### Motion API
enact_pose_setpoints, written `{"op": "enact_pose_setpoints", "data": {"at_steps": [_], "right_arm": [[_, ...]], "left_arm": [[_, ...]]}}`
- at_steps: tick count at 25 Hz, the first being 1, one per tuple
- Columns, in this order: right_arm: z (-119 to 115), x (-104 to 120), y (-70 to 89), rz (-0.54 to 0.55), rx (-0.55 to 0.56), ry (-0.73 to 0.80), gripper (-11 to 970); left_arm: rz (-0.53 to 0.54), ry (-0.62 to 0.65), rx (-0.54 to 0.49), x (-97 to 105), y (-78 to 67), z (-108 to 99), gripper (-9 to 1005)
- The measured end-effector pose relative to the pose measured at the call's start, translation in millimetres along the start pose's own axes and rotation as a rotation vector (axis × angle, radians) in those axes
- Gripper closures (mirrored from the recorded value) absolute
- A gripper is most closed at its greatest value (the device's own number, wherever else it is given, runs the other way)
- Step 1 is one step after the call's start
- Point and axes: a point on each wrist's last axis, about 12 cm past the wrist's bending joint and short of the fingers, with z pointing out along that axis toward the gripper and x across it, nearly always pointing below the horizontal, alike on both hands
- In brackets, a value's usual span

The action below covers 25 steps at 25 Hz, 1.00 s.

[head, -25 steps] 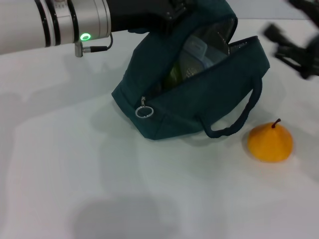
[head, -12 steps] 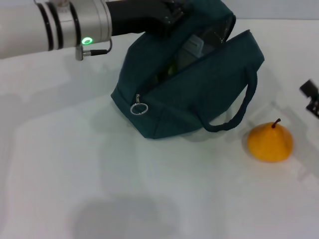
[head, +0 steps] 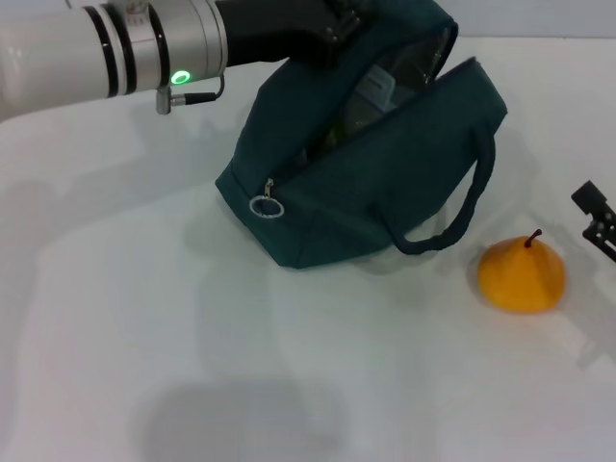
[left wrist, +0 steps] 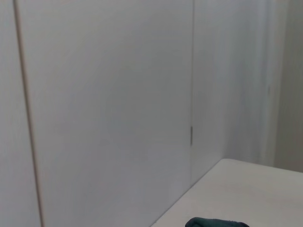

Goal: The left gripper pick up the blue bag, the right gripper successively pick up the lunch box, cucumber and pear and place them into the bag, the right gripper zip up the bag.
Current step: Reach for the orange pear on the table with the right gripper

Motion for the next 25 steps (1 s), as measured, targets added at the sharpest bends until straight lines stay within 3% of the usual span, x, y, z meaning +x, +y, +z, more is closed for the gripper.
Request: {"op": "enact_pose_setpoints", "data": {"at_steps": [7,22,25], "right_arm": [[-13.3,8.3,3.9,0.03,0.038,0.071,133],[-4.0,22.4,13.2,0.052,-0.062,0.181,135],[0.2,23.8,12.4,0.062,-0.072,0.192,171]], "left_arm": [[-0.009,0.009,-0.031,3.9,2.8,0.7,949],[-0.003,-0.008,-0.023,2.8,1.6,9.1,949],[0.0,-0.008,-0.023,2.6,1.7,9.1,948]]}}
